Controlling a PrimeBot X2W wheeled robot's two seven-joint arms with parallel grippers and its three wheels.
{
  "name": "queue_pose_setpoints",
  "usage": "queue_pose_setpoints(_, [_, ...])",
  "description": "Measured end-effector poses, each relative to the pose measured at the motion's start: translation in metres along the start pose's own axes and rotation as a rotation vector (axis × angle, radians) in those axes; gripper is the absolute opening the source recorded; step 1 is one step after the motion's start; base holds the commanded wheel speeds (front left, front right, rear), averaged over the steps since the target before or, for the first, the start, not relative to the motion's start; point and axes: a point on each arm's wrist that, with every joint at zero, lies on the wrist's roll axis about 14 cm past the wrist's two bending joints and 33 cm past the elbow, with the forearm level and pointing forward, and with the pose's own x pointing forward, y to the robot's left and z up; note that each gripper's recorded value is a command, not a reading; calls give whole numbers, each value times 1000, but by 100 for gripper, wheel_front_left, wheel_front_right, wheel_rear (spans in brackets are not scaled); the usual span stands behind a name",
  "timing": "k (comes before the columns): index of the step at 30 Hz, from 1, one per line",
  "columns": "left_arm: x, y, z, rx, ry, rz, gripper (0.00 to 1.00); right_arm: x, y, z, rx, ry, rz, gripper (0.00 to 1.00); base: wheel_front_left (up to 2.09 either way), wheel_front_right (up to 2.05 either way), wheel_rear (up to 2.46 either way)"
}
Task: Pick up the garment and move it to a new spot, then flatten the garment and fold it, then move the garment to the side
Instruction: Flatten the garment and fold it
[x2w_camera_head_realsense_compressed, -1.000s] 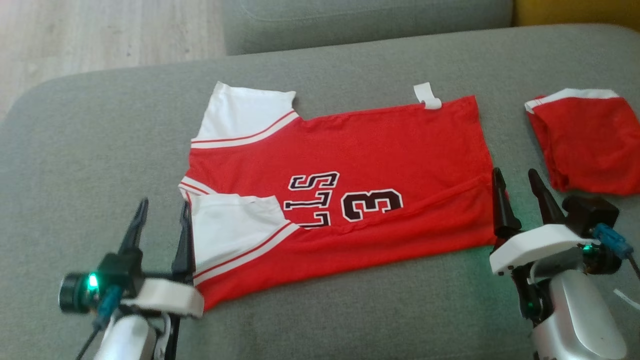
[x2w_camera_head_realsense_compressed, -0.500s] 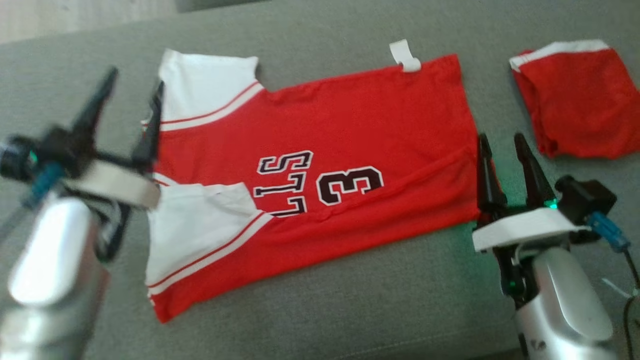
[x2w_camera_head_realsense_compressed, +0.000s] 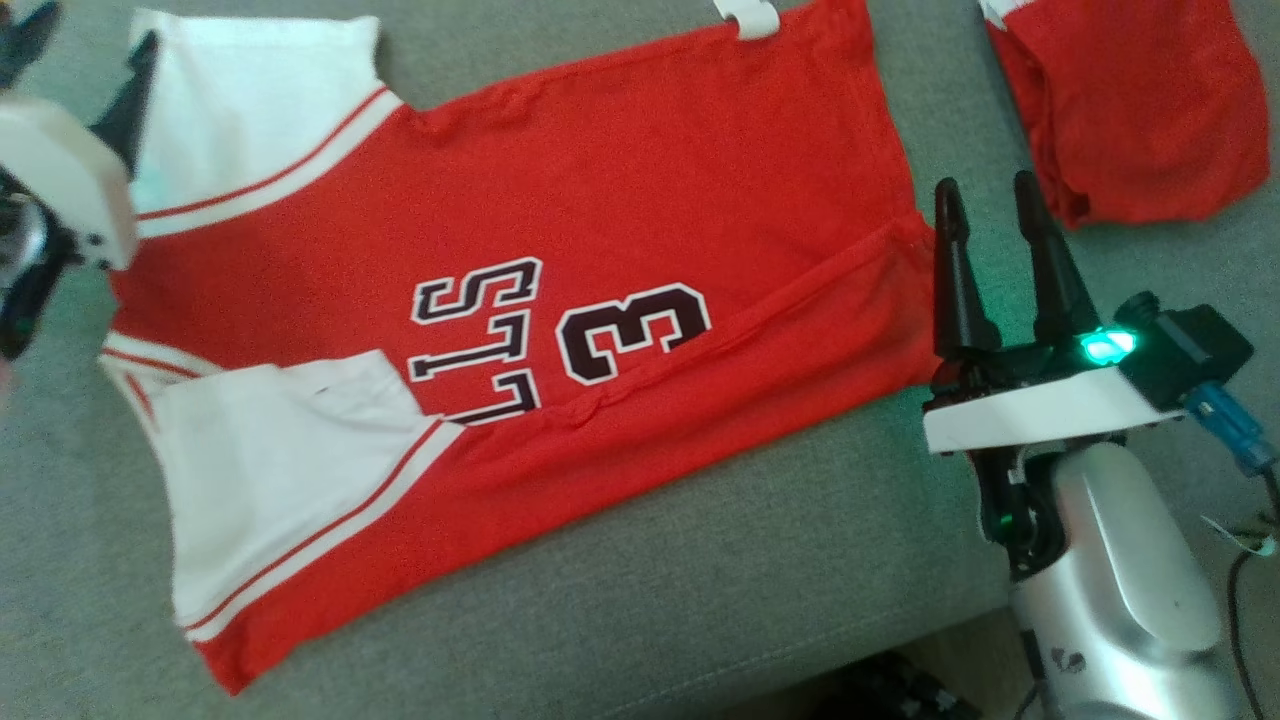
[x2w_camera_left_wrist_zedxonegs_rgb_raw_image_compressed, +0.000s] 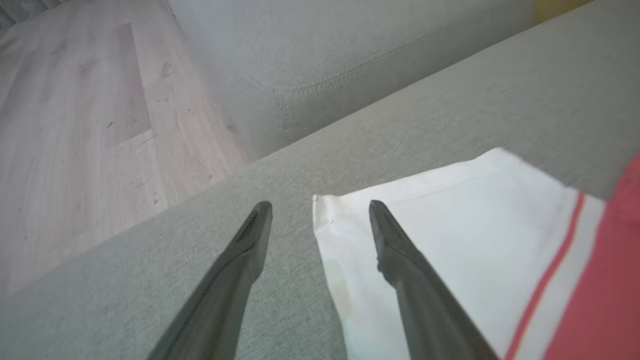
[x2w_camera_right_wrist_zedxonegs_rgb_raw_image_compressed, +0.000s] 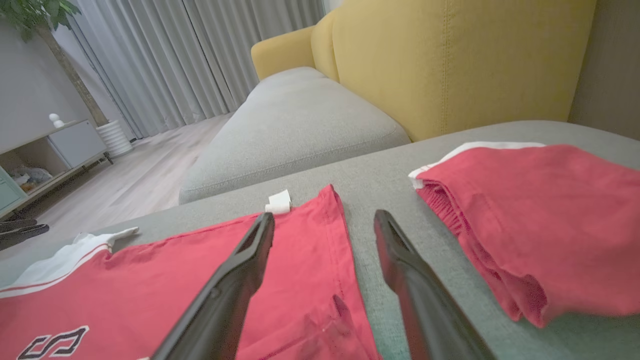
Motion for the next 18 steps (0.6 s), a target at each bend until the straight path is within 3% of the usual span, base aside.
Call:
queue_pose_setpoints(5, [20,4,-43,-1,163,-30,100,-3,-10,-12,-12,35,-26,100,0,0,0])
queue_pose_setpoints(16, [56,-2,-52,-33,203,-77,100,-8,-26,-30,-17,89,-73,100,0,0,0])
queue_pose_setpoints(17, [57,-2,-52,-43,207,-80,90,-8,-26,-30,-18,90,-75,100,0,0,0])
queue_pose_setpoints(18, [58,-4,-52,-53,214,-86,21,-8,-27,-30,-19,90,-76,100,0,0,0])
